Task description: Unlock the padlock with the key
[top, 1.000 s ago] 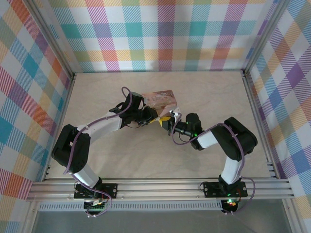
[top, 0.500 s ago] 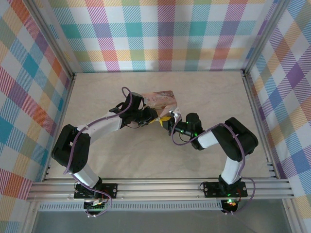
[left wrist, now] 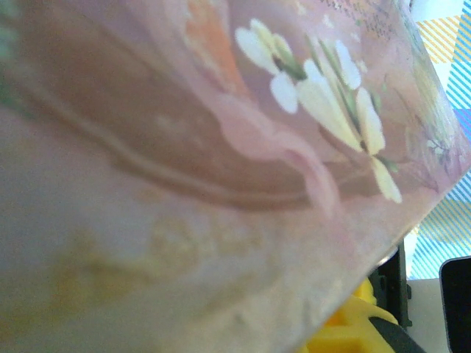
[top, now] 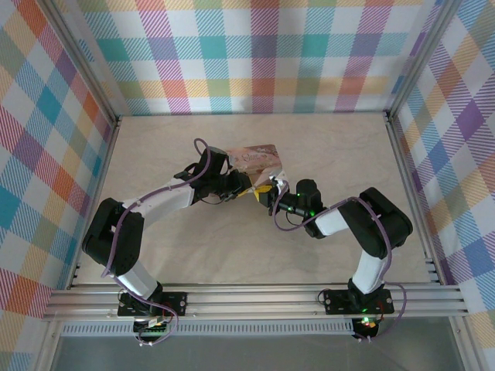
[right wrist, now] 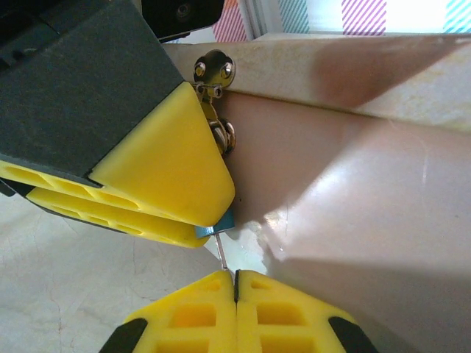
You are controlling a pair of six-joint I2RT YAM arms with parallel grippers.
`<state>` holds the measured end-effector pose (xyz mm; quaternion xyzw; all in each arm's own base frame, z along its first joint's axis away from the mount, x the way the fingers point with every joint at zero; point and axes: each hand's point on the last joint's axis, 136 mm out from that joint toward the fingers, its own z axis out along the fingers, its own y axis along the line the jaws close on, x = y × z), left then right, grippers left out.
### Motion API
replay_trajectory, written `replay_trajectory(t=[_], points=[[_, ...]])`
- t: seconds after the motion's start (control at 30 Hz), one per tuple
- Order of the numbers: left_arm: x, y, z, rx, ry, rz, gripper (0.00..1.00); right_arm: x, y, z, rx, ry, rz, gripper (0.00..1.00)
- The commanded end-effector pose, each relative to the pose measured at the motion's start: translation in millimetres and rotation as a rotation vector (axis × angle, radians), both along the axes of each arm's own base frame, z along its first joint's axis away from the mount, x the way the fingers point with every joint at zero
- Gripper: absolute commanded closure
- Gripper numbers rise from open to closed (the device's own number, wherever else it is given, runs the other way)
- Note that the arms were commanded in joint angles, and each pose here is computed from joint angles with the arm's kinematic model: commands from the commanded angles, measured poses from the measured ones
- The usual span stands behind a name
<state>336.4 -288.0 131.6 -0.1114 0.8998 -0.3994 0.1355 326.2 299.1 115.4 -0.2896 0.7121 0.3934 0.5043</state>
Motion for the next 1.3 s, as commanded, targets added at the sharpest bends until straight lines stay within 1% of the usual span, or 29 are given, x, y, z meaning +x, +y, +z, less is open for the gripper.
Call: replay_trajectory(t=[0.0,0.1,0.27,0.47,0.6,0.83,1.1,1.27], points=[[-43.1,-16.3,-8.8,-0.030,0.145,-0.128,0.98,22.4,0.9,62.2,0.111,-0.182,-0.052,1.00],[-43.8,-13.4,-12.0,-0.011,0.147,-0.123,0.98,21.3,-5.3,65.8,0.106,-0.200,-0.078,1.00],[-44.7,-12.3,-16.6,-0.009,0.151,-0.118,0.98,16.9,-1.9,71.7,0.110,-0.203,-0.045,1.00],[-46.3,-11.2,-18.7,-0.005,0.153,-0.118,0.98,19.7,-2.0,75.9,0.099,-0.220,-0.050,1.00],[-45.4,-12.8,-17.9,-0.013,0.150,-0.119,0.98,18.0,5.5,77.9,0.104,-0.204,-0.012,1.00],[-44.1,-17.5,-12.9,-0.042,0.146,-0.117,0.99,22.4,12.3,67.2,0.111,-0.180,-0.010,1.00],[-42.8,-23.2,-10.1,-0.072,0.149,-0.114,0.99,25.9,16.5,67.8,0.117,-0.186,-0.012,1.00],[-43.7,-22.8,-9.9,-0.063,0.152,-0.117,0.99,27.9,16.3,73.6,0.120,-0.213,-0.022,1.00]])
